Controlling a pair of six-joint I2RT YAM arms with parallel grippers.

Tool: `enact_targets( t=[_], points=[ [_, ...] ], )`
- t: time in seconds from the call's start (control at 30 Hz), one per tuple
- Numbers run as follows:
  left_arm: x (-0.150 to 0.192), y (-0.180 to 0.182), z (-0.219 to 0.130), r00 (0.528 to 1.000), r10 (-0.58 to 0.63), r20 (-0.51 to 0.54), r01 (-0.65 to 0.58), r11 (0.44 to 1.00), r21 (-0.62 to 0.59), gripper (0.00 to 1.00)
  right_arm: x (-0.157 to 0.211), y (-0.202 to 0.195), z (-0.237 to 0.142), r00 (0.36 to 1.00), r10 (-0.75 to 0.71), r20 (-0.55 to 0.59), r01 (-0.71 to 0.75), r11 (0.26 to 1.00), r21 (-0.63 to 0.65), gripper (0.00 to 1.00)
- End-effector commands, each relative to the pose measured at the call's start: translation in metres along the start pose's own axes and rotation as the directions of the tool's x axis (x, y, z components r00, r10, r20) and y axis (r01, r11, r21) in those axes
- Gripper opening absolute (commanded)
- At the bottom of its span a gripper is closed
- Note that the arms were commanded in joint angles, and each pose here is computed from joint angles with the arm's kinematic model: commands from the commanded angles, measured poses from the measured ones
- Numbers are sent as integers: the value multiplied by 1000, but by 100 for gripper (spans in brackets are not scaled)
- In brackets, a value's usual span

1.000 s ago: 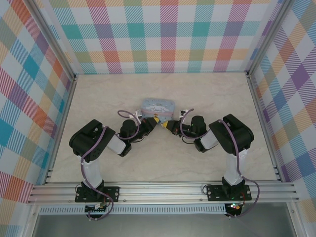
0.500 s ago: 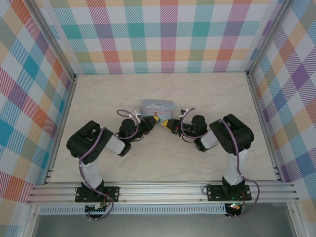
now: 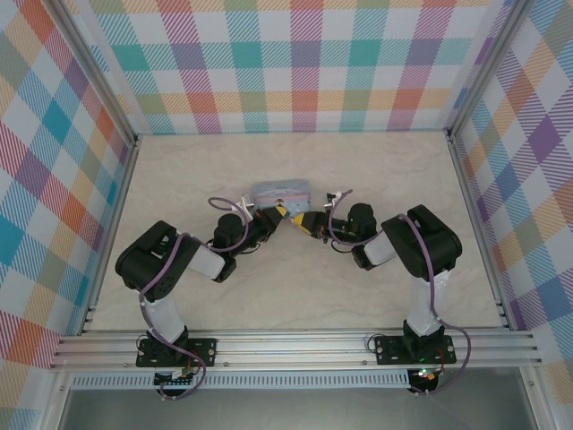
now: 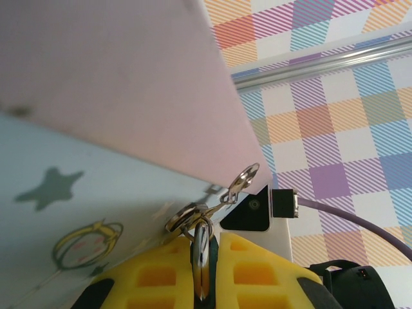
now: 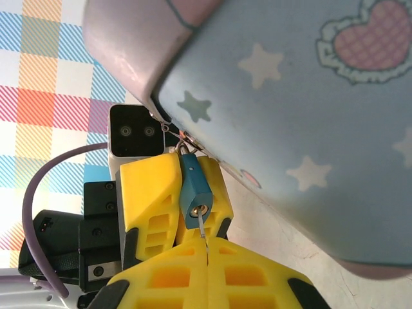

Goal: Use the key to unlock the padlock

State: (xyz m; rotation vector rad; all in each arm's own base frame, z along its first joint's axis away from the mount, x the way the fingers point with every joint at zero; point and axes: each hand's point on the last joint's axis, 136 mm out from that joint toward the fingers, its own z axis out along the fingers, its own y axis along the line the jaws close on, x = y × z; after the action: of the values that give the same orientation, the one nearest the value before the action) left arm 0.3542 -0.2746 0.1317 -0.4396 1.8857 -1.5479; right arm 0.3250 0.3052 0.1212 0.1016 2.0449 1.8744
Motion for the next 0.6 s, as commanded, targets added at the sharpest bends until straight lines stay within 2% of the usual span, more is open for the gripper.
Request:
enact_targets(
  t=[0.0,0.23,0.57],
  points=[
    [24,-47,0,991,48,-121,-28,987,161,0,-14,34,3,990,-133,56,137,988,-76,3],
    [25,-35,1,993,8,-120,7,993,121,0,-8,7,-1,972,-228,63,229,973,-10,2],
    [25,-23,4,993,-14,-121,24,997,75,0,-4,5,-8,934,-353,57,350,935,52,2]
  ],
)
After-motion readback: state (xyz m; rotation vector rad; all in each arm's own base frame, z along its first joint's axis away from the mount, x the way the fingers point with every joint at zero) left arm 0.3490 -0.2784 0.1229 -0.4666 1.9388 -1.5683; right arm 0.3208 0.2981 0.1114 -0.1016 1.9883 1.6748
